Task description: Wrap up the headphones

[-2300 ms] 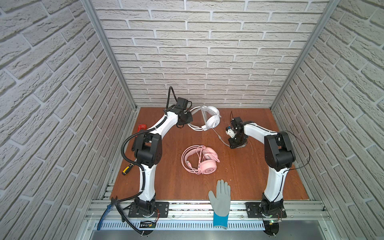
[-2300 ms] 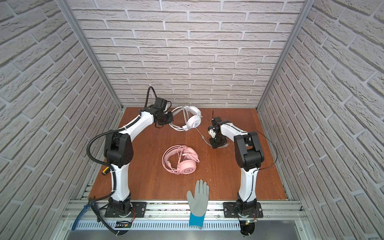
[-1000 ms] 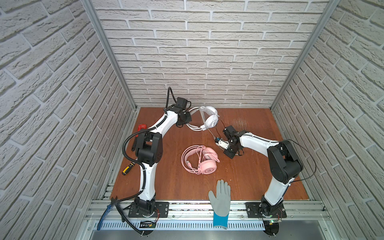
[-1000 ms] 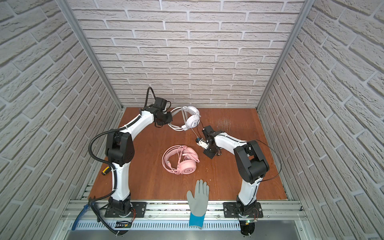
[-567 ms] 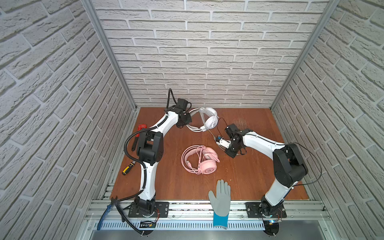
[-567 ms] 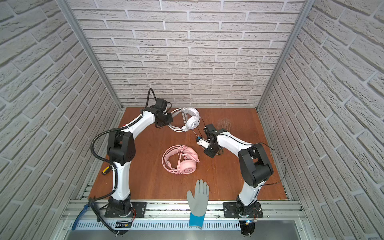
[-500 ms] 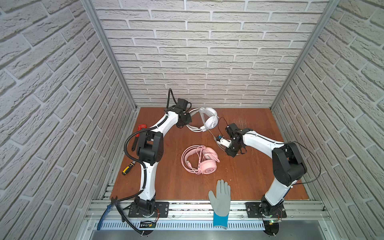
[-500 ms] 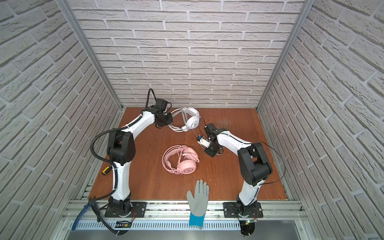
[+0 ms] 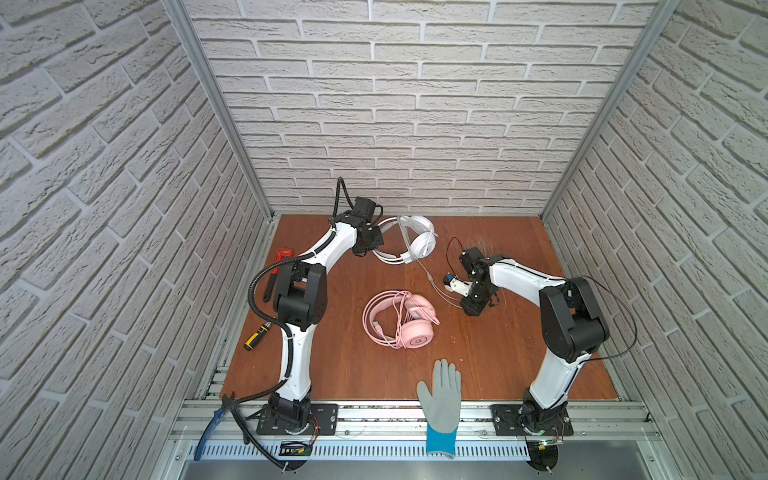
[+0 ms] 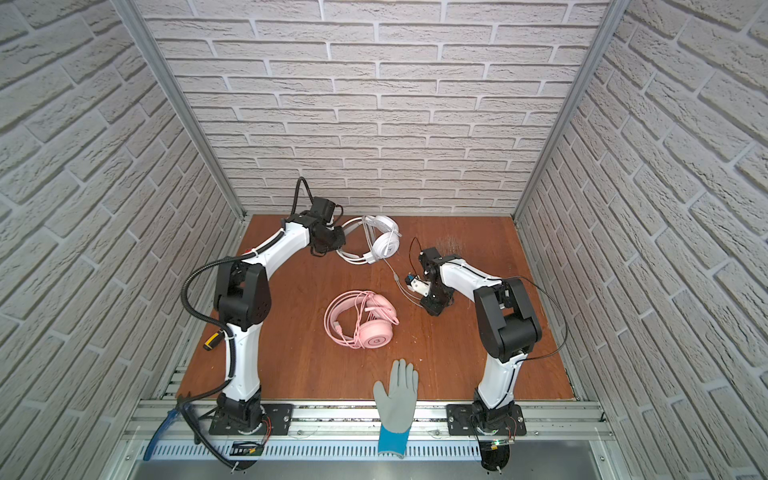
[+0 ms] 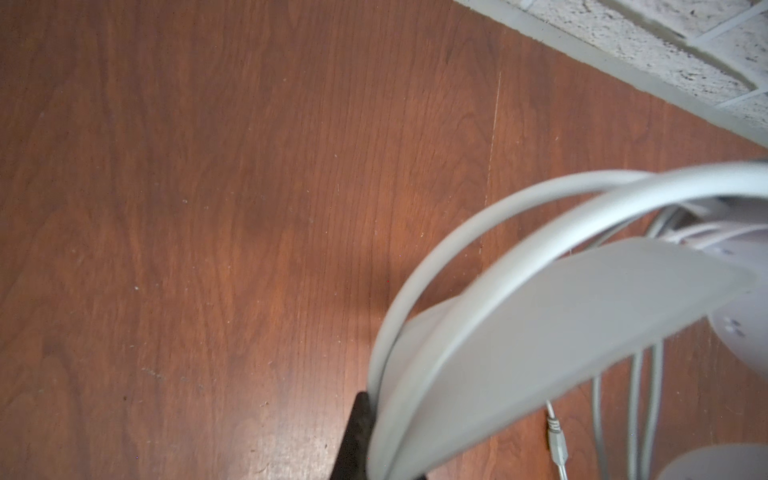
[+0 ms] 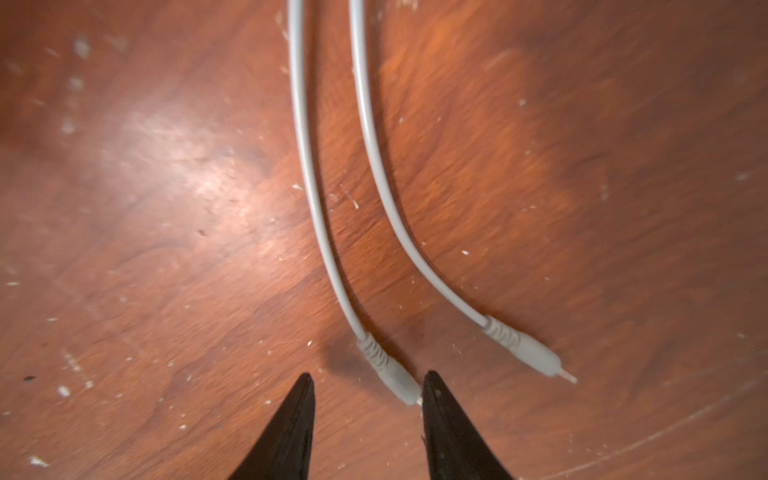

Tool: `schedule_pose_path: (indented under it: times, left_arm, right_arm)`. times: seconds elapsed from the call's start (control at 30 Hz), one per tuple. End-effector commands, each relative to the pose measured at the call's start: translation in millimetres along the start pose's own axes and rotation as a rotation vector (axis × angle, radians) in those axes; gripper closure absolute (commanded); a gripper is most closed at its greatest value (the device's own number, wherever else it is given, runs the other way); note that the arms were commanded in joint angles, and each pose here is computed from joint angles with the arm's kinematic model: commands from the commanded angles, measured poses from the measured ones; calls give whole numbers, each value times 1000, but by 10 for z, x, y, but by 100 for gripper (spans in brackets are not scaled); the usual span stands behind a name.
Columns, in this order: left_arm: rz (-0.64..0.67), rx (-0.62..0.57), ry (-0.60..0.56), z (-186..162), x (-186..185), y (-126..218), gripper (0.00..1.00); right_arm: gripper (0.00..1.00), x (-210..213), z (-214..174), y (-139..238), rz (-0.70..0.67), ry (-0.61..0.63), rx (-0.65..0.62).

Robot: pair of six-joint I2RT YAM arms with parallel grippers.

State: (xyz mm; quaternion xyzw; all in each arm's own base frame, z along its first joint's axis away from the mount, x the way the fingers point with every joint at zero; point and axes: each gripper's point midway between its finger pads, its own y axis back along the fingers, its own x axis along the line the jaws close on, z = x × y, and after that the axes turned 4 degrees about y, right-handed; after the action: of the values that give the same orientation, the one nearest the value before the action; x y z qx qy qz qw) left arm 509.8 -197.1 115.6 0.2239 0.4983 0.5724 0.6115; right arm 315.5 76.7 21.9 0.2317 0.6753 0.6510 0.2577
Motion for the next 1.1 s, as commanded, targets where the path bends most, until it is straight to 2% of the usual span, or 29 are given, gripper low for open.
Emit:
schedule_pose_path:
  times: [0.0,0.2,0.3,0.53,0.63,1.07]
  left_arm:
    - [-59,-53,-2,177,-155,122,100]
    - [-52,-51,-3,168,-134,123,100]
    - [-52,-47,-4,166,-140,106,100]
    - [-51,-41,-2,160,-138,86,100]
    - [-51,-34,-4,140,-142,76,100]
    - [-54,-28,-5,123,-197,35,100]
  right_arm:
    - [57,-72,-45,-76,-16,3,35]
    - [65,-84,-166,-185,-16,18,105]
    - [72,-78,-208,-201,-17,29,124]
    - [88,-80,-171,-153,-42,43,89]
    - [94,-88,-120,-79,-71,85,53]
    - [95,93,39,473,-50,123,-158]
